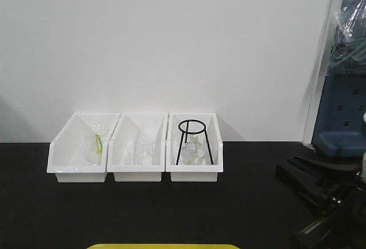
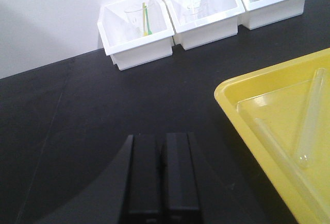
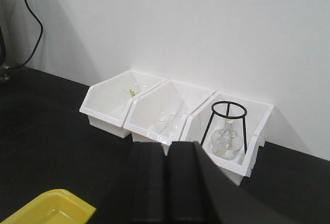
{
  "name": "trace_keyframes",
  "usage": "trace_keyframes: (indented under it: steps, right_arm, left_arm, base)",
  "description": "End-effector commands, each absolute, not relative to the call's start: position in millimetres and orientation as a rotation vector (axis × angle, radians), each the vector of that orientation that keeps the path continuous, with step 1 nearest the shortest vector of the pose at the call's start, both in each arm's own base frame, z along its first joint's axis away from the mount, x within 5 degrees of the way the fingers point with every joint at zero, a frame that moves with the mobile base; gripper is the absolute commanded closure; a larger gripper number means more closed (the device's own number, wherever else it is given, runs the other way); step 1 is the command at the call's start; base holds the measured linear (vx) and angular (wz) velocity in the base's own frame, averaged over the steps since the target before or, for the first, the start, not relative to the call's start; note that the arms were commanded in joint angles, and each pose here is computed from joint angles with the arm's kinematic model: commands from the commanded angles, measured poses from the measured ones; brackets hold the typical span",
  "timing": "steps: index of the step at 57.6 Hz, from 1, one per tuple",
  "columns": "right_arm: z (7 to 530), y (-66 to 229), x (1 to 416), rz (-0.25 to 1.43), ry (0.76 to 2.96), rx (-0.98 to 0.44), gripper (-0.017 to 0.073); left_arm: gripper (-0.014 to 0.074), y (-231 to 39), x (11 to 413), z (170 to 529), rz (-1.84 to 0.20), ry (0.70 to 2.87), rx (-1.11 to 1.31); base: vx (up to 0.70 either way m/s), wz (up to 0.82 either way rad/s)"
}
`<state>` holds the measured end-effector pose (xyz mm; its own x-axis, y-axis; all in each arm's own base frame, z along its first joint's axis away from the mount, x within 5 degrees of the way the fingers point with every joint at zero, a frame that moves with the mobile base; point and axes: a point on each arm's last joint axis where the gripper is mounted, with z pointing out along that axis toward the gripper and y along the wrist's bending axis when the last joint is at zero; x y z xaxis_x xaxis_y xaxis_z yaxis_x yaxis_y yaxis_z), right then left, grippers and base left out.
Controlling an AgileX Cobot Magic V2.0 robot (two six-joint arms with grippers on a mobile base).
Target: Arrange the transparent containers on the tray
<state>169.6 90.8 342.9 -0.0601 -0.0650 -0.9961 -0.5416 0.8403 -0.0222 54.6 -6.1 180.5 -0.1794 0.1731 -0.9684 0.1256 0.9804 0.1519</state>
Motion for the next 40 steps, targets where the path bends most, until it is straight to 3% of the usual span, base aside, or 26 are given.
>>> trace_keyframes:
  steps: [1, 14, 31, 40]
  right_arm:
    - [355.8, 92.2, 168.2, 0.445, 1.550, -0.490, 0.0572]
    - [347.1, 87.5, 184.8, 0.506, 1.648, -0.234, 0.0572]
    - [330.1, 72.4, 175.3, 0.342, 1.662, -0.264, 0.0572]
    - [290.6, 36.6, 145.2, 0.254, 1.686, -0.121, 0.0572]
  left_arm:
    - [0.0600, -6.0, 55.3, 176.2, 0.038, 1.694, 0.208]
    - [0.0600, -6.0, 55.3, 176.2, 0.038, 1.694, 0.208]
    - [0.0600, -6.0, 55.3, 176.2, 0.038, 1.694, 0.208]
    - [0.0600, -6.0, 55.3, 176.2, 0.038, 1.694, 0.208]
  base:
    - [0.00, 0.00]
    - [0.00, 0.00]
    - [0.00, 0.00]
    - [0.00, 0.00]
